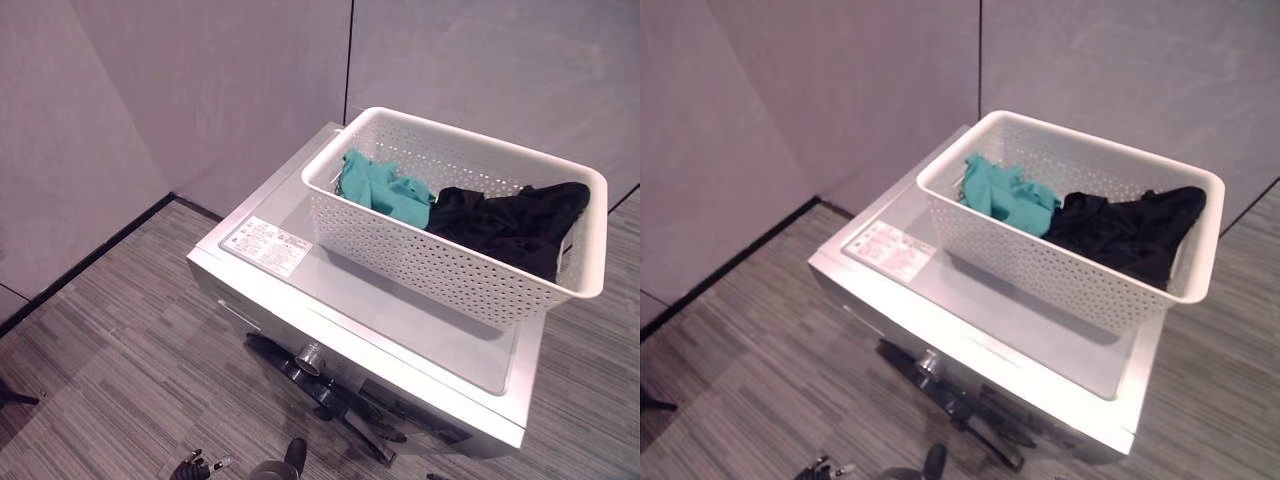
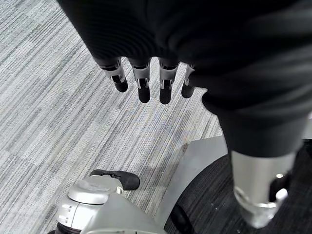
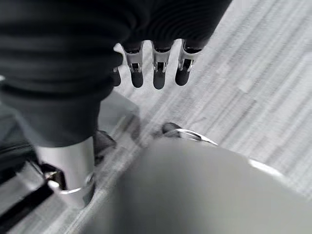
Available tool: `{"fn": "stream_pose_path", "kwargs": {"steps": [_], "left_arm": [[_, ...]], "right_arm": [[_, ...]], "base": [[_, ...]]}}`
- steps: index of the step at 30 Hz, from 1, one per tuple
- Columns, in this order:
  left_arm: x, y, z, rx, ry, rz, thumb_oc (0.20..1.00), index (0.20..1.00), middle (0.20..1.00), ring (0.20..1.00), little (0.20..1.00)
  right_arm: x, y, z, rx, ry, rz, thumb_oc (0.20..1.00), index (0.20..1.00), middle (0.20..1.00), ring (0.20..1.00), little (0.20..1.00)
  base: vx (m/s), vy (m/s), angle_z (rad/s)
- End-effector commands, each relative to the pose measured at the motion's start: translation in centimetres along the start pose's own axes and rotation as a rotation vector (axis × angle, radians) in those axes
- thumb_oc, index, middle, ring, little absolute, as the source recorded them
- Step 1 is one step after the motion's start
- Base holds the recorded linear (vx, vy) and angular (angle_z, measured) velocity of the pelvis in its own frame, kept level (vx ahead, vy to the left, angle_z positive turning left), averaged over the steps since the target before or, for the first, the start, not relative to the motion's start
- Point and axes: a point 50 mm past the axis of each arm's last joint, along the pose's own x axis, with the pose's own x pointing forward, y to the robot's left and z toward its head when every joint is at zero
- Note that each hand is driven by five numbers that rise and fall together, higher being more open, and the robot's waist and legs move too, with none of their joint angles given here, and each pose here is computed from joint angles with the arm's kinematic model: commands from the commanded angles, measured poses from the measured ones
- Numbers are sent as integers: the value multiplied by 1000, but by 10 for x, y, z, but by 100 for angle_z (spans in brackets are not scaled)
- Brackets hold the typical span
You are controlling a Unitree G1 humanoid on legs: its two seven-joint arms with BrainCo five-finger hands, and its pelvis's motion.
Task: Grab the laundry basket,head to the washer,open it,put in the laundry and shut it.
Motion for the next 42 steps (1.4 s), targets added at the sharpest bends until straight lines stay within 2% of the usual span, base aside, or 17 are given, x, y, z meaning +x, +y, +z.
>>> {"fn": "stream_pose_path", "kwargs": {"steps": [1,4,15,16,17,28,35,42], "left_arm": [[3,-6,3,42,-3,-15,1000,1000,1000,1000,1000],[3,-8,3,46,-4,-24,1000,1000,1000,1000,1000],[3,-7,7,58,-19,-30,1000,1000,1000,1000,1000],[8,-45,-2,200,103,-71,1000,1000,1000,1000,1000],[8,-45,-2,200,103,-71,1000,1000,1000,1000,1000],[2,-44,-25,200,191,-74,1000,1000,1000,1000,1000],[4,-52,-16,206,150,-95,1000,1000,1000,1000,1000],[8,-56,1,243,85,-108,1000,1000,1000,1000,1000]], "right_arm": [[-2,-5,-21,32,71,6,1000,1000,1000,1000,1000],[-4,-5,-31,31,104,6,1000,1000,1000,1000,1000],[-3,-4,-23,50,76,11,1000,1000,1000,1000,1000],[-4,-36,21,-144,-34,-155,1000,1000,1000,1000,1000],[-4,-36,21,-144,-34,-155,1000,1000,1000,1000,1000],[-2,-13,-2,-148,17,-93,1000,1000,1000,1000,1000],[-4,-6,-29,-161,108,-75,1000,1000,1000,1000,1000],[-5,-8,-34,-172,126,-85,1000,1000,1000,1000,1000]], "base": [[0,0,0],[0,0,0],[-1,-3,0],[-8,-31,0],[-16,-78,10],[8,-30,12],[19,20,-5],[-16,-20,-8]]}}
